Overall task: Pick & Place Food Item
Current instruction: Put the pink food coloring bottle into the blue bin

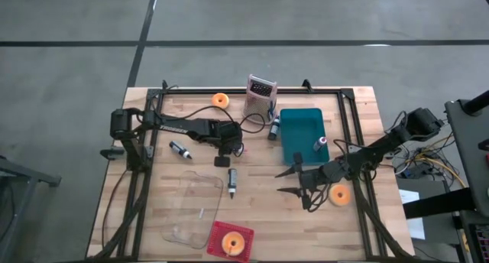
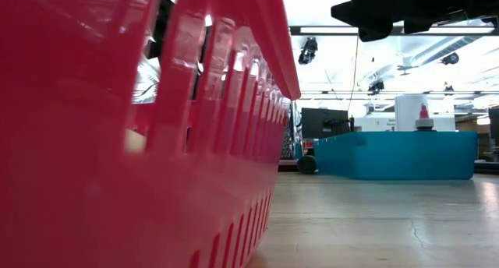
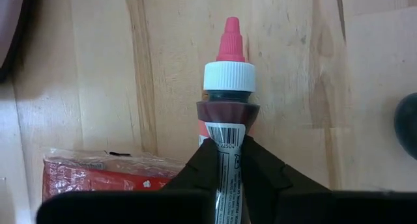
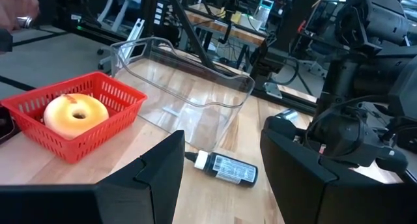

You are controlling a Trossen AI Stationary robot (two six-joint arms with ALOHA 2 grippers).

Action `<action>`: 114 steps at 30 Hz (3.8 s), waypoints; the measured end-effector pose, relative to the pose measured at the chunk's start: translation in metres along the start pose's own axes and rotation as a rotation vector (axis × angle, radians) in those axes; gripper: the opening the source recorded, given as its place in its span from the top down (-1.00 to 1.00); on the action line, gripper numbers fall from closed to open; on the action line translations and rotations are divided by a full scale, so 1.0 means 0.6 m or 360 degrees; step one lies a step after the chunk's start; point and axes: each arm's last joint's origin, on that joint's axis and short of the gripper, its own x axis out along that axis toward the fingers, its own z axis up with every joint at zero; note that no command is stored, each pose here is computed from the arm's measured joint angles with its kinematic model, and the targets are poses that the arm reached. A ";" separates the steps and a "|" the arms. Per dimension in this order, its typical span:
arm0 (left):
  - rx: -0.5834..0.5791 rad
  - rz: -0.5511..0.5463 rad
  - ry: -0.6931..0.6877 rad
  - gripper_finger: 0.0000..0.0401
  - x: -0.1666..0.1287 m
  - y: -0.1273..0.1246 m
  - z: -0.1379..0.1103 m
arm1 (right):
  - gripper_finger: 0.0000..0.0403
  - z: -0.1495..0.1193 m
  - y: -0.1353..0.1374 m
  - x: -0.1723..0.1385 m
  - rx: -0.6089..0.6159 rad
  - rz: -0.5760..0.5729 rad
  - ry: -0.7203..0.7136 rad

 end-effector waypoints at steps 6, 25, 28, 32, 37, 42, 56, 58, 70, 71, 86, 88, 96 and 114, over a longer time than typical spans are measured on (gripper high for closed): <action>0.0003 0.0020 -0.0007 0.84 0.000 0.001 0.001 | 0.01 0.000 0.000 0.000 0.0002 0.0000 0.0000; -0.0021 0.0108 -0.0226 0.86 -0.044 0.012 0.029 | 0.01 0.000 0.000 0.000 0.0008 0.0000 0.0002; -0.0025 0.0123 -0.0332 0.86 -0.063 0.015 0.035 | 0.01 -0.001 -0.001 0.000 0.0007 -0.0035 0.0011; 0.0001 0.0068 -0.0556 0.87 -0.092 0.014 0.050 | 0.01 -0.003 -0.001 -0.001 0.0007 -0.0049 0.0014; 0.0101 0.0026 -0.0872 0.87 -0.128 0.006 0.069 | 0.01 -0.002 -0.003 -0.002 0.0014 -0.0087 -0.0022; 0.0176 0.0003 -0.1165 0.87 -0.147 -0.005 0.080 | 0.01 -0.003 -0.006 -0.007 0.0000 -0.0125 -0.0099; 0.0105 -0.0030 -0.2018 0.87 -0.145 -0.031 0.037 | 0.01 -0.036 -0.066 -0.073 0.0016 -0.0486 -0.0668; 0.0080 -0.0036 -0.2074 0.87 -0.144 -0.032 0.035 | 0.01 -0.038 -0.081 -0.068 0.0065 -0.0461 -0.0677; -0.0051 0.0020 -0.2121 0.87 -0.114 -0.030 0.041 | 0.01 -0.017 -0.145 -0.034 0.0119 -0.0473 -0.0660; -0.0056 0.0019 -0.2143 0.87 -0.113 -0.030 0.041 | 0.01 -0.015 -0.148 -0.029 0.0125 -0.0457 -0.0641; -0.0082 -0.0026 -0.2126 0.87 -0.090 -0.027 0.067 | 0.01 0.005 -0.162 -0.006 0.0119 -0.0436 -0.0535; -0.0081 -0.0033 -0.2111 0.87 -0.087 -0.027 0.068 | 0.01 0.003 -0.164 -0.005 0.0124 -0.0441 -0.0521; -0.0100 -0.0066 -0.2013 0.87 -0.076 -0.029 0.067 | 0.01 0.031 -0.178 0.000 0.0167 -0.0397 -0.0210; -0.0108 -0.0081 -0.1939 0.87 -0.068 -0.030 0.064 | 0.01 0.173 -0.219 0.003 0.0229 -0.0239 0.0791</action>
